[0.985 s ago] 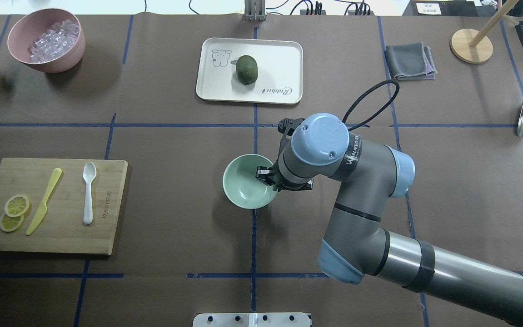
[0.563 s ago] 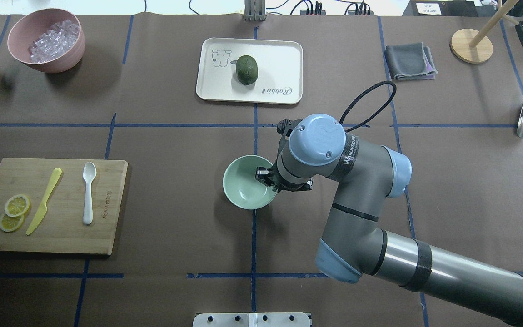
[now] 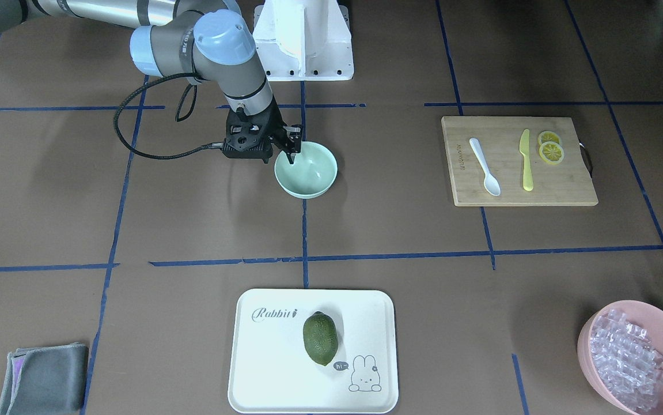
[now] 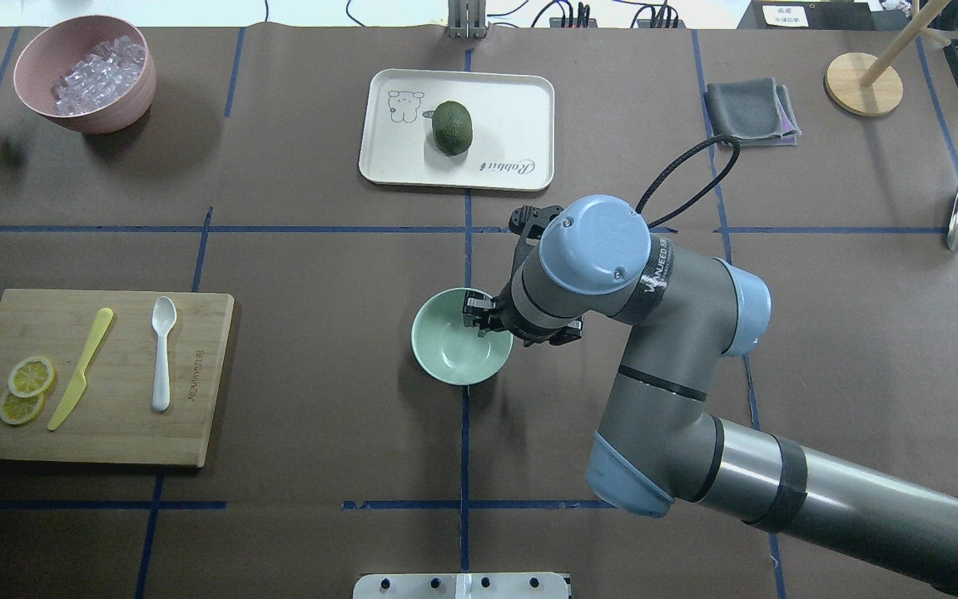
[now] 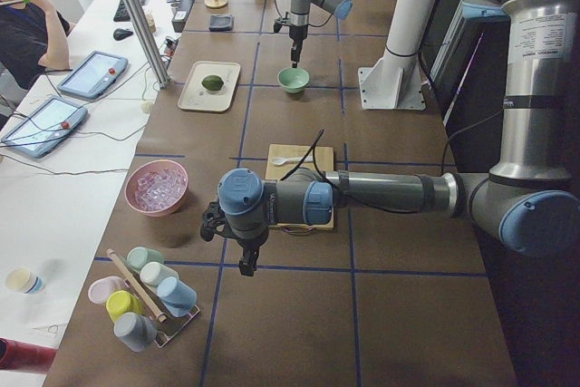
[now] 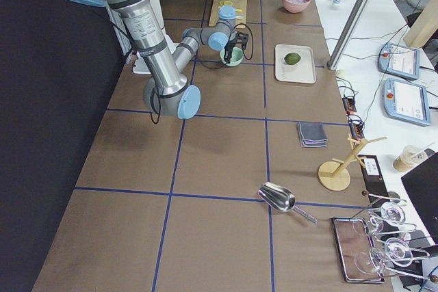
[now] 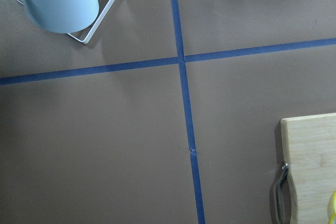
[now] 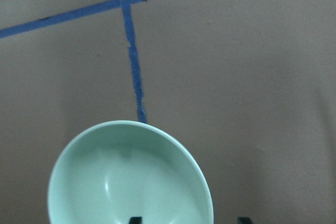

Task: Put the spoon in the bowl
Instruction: 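Release the bowl and withdraw the right gripper while the left reaches toward the board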

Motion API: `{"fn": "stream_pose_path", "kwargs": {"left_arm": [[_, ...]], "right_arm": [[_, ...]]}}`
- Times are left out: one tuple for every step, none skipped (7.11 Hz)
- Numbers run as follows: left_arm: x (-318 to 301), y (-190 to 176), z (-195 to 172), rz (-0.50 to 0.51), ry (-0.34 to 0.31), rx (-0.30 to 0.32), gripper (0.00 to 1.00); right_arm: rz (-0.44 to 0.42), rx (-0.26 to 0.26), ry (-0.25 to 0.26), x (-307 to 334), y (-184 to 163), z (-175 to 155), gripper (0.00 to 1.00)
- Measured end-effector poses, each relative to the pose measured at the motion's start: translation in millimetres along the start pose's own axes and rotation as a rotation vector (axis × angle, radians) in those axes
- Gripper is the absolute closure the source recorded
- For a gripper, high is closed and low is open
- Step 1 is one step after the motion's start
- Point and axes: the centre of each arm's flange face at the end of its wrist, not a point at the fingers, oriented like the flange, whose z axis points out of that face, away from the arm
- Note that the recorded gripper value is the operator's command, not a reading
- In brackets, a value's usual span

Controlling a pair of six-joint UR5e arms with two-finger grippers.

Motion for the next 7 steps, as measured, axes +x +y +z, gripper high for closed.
{"fn": "stream_pose_path", "kwargs": {"left_arm": [[15.2, -5.4, -12.1, 0.028, -0.006, 0.024, 0.00], [47.6, -13.4, -24.8, 0.047, -0.012, 0.049, 0.00], [99.3, -21.4, -29.6, 0.034, -0.007, 0.059, 0.00], [158.2, -24.3, -26.6, 0.004, 0.012, 0.052, 0.00], [220.9, -20.9, -20.8, -0.032, 0.029, 0.045, 0.00], [280.2, -13.0, -6.4, -0.077, 0.022, 0.053, 0.00], [326.5, -3.4, 18.1, -0.116, 0.000, 0.072, 0.00]], "right_arm": [[0.012, 0.005, -0.019, 0.4, -11.1, -27.5, 0.00], [0.030, 0.010, -0.006, 5.6, -23.3, -54.3, 0.00], [0.031, 0.023, 0.025, 16.2, -36.8, -75.1, 0.00], [-0.007, 0.040, 0.063, 35.8, -51.9, -89.6, 0.00], [-0.082, 0.055, 0.096, 66.0, -65.0, -103.1, 0.00], [-0.156, 0.065, 0.124, 103.2, -77.9, -117.3, 0.00], [-0.217, 0.064, 0.150, 138.8, -91.6, -128.6, 0.00]]}}
